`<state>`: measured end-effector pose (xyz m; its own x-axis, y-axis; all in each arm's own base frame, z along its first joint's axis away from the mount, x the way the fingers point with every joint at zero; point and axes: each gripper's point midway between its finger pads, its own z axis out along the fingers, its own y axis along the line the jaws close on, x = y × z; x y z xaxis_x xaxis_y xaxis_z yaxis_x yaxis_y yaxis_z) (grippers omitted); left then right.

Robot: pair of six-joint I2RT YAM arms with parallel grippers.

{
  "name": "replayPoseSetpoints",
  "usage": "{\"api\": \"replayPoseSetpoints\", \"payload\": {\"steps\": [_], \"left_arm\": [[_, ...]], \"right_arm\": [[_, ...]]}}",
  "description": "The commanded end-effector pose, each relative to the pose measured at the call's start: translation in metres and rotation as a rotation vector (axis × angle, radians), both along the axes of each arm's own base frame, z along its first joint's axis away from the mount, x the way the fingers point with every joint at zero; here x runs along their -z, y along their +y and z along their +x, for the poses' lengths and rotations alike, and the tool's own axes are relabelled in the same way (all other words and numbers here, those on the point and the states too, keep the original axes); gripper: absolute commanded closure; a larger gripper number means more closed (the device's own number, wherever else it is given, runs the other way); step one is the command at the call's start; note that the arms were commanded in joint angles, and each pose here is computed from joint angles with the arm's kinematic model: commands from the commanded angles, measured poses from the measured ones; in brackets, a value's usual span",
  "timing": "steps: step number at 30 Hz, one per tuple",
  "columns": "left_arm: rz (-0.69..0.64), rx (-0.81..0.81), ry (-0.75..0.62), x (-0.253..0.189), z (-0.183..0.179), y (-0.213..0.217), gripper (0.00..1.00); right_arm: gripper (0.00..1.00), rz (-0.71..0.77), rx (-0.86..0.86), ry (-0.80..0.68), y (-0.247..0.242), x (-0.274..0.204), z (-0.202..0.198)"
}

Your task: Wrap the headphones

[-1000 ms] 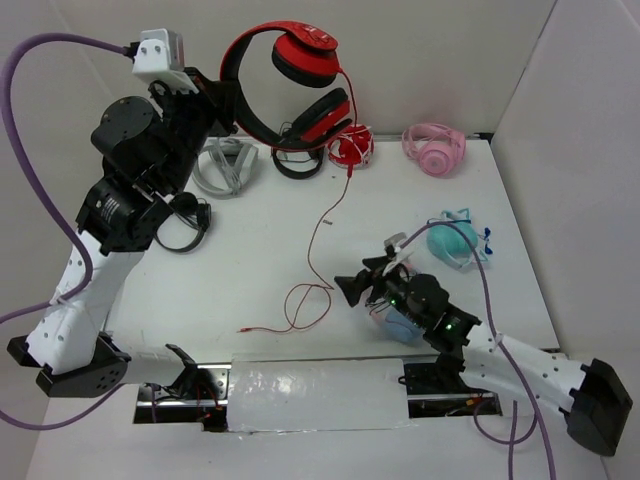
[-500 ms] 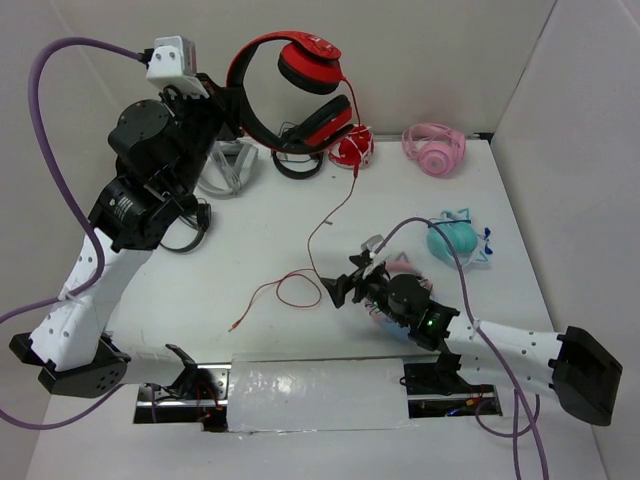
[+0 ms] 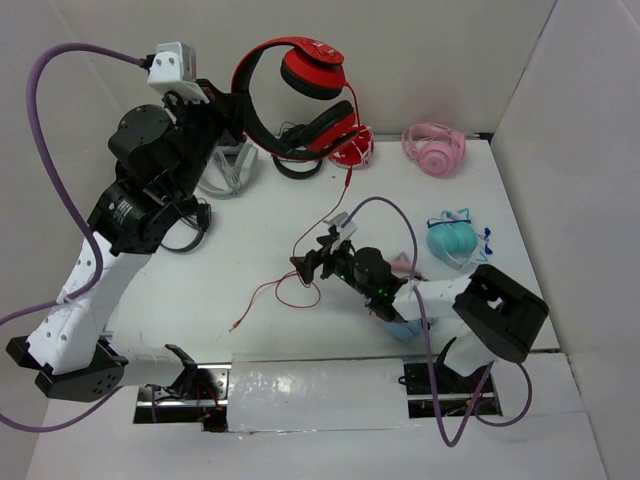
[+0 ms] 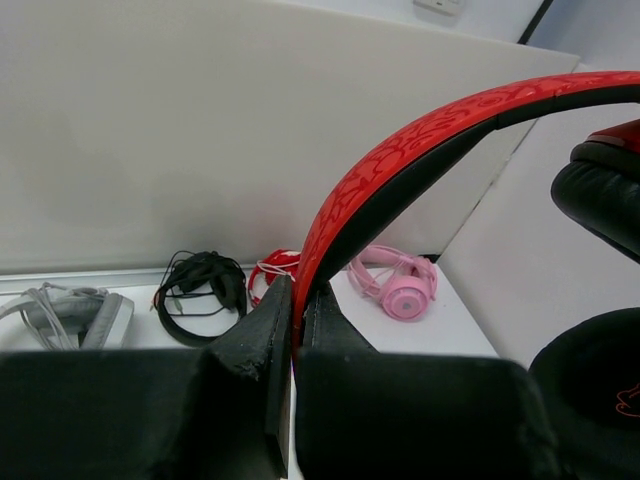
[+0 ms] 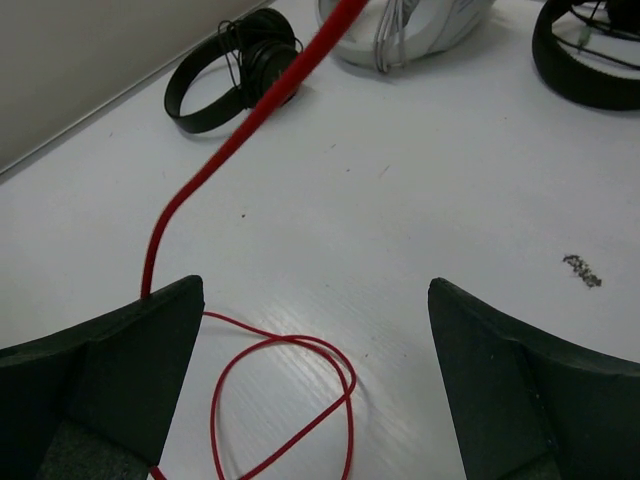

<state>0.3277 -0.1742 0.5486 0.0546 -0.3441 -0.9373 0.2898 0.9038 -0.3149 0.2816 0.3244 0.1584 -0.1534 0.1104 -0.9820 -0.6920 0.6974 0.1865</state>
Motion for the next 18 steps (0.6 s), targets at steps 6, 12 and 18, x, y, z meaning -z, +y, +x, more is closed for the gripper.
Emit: {"api": "replayPoseSetpoints", "payload": {"steps": [6,12,18], "left_arm": [[-0.139,-0.015,-0.164,-0.055,-0.03,0.024,1.0],[-0.134,-0.061,-0.184,-0.056,-0.028,0.033,1.0],[-0.138,-0.043,-0.185,-0.055,-0.027,0.028,1.0]], "right_arm": [[0.0,0.144,-0.02,-0.039,0.009,-0.045,-0.005],[0.0,0.172,0.198,-0.009,-0.043,-0.042,0.003],[0.0,0.147,0.132,-0.018,-0.057,-0.053,-0.014]]}}
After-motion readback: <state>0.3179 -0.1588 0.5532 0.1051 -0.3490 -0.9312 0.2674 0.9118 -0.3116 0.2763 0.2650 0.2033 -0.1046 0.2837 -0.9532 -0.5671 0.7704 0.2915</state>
